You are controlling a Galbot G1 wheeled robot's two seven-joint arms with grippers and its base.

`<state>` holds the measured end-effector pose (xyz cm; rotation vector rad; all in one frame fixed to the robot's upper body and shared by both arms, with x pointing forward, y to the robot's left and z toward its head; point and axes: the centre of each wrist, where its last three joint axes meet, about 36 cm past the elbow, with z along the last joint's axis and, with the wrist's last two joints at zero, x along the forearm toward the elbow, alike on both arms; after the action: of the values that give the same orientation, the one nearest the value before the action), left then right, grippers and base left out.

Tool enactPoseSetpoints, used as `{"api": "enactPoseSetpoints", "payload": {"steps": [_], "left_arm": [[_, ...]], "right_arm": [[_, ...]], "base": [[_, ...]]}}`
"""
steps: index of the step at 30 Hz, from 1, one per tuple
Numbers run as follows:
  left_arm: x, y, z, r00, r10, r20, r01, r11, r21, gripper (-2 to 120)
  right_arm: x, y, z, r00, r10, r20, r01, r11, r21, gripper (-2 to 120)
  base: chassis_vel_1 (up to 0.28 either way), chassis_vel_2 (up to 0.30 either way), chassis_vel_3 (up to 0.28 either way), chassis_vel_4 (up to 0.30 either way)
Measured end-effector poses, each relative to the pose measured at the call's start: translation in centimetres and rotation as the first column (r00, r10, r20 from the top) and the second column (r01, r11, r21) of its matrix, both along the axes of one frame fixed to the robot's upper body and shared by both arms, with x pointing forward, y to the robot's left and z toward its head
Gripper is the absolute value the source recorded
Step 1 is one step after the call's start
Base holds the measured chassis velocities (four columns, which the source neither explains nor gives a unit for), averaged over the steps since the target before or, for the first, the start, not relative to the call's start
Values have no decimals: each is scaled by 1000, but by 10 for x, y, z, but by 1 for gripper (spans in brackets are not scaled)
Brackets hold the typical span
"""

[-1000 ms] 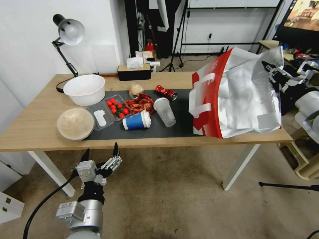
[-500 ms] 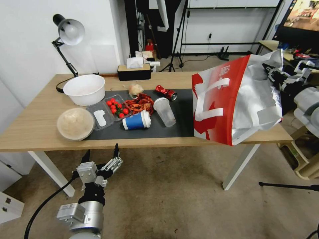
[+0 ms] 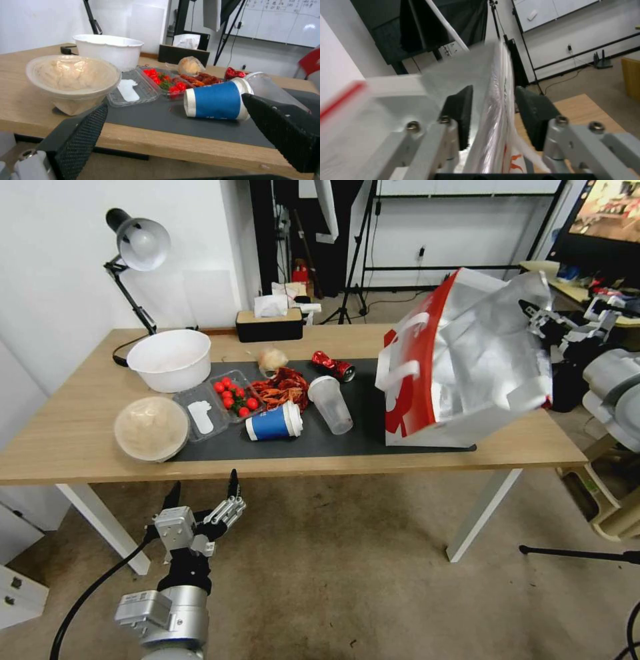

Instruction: Pick up the food delivery bag from the floor and place it on the table.

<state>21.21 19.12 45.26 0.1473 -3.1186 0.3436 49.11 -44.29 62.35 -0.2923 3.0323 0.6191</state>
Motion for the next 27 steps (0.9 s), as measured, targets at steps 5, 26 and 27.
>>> {"api": "enactPoseSetpoints", "payload": {"steps": [5,26,27], "left_arm": [[0,0,0,1000,1,3,-1,1000,0,100],[4,6,5,999,-4,33,3,1000,19,100],[4,7,4,999,-6,37,5,1000,21,100]], "right_arm": [[0,1,-1,1000,6,3,-6,1000,-13,56],[-61,28,-16,985,144,93,-124,973,-194,100],[-67,34,-17,980,164,115,-136,966,-219,100]], "base": [[0,0,0,0],[0,0,0,0],[0,0,0,0]]}}
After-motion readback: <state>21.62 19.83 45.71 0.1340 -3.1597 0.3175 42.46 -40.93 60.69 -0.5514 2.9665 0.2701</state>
